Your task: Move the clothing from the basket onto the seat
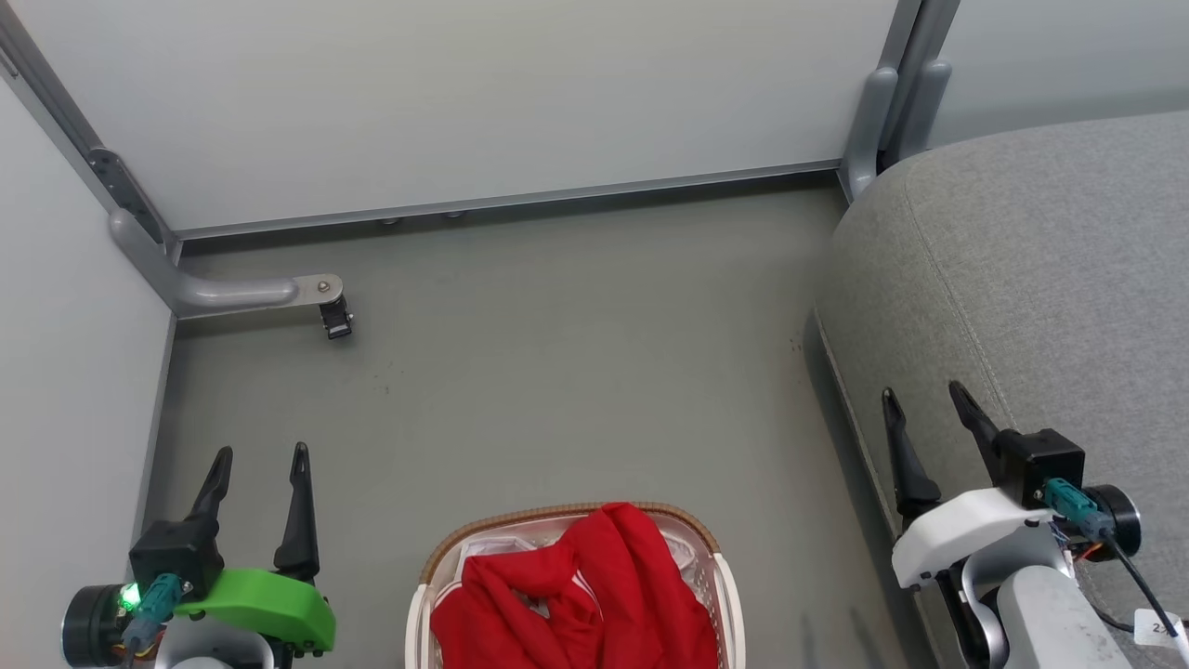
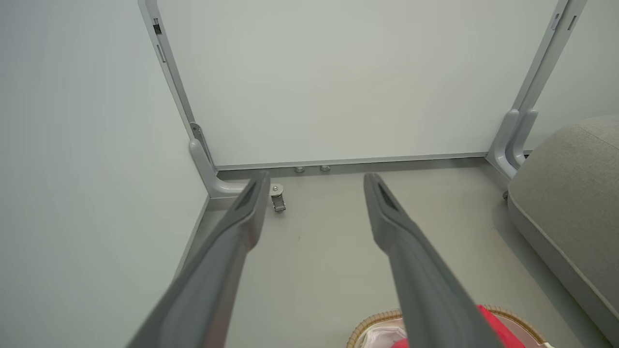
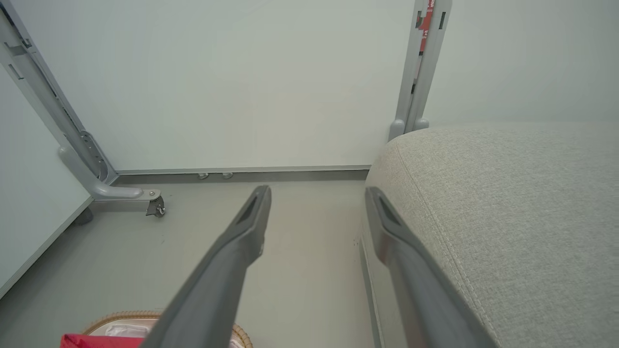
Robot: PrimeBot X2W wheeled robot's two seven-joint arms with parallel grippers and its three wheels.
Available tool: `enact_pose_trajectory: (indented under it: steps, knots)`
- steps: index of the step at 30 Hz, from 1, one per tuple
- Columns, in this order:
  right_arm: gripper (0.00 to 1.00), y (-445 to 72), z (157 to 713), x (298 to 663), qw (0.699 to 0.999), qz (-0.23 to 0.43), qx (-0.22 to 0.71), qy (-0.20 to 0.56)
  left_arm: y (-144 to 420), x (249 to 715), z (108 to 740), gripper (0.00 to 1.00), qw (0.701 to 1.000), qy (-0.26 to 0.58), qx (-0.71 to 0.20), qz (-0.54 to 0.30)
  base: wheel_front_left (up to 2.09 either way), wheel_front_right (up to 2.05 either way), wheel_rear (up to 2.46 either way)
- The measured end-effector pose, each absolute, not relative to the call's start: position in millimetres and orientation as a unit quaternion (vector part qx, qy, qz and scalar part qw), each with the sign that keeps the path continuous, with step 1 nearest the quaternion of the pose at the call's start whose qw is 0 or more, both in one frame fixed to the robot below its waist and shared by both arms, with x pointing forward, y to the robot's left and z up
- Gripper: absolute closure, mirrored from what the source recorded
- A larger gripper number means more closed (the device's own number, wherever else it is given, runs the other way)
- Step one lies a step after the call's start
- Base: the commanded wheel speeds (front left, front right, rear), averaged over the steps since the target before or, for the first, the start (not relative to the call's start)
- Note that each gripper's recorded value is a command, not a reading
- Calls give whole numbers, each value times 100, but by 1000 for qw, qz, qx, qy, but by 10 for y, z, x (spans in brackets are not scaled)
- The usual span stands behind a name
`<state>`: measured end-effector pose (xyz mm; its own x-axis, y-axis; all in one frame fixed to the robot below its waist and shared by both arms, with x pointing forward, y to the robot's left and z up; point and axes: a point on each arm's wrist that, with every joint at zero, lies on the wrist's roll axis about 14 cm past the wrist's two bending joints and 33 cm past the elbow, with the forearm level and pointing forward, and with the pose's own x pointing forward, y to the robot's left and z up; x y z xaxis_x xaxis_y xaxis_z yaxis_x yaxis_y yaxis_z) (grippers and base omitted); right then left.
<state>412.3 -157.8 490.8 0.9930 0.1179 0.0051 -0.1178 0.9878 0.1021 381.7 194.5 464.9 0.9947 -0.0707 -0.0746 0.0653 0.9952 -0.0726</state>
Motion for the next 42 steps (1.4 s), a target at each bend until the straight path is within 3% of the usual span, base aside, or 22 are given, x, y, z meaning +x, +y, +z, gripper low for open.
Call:
enact_pose_trajectory:
  steps: [9,22,35,42]
  knots:
    - [0,-1590,4946,4143,998,62,21,-11,1925,3832,4665,0,999,31,-11,-41,0,0,0]
    - [0,-1495,4718,4304,996,82,-17,13,1527,3897,4292,0,990,81,11,-114,0,0,0]
    - [0,-1422,4408,4640,995,95,-15,37,1240,4047,3561,0,969,185,-12,-165,0,0,0]
    - [0,-1442,4094,4754,993,94,-9,68,1115,3982,2968,0,942,271,-12,-195,0,0,0]
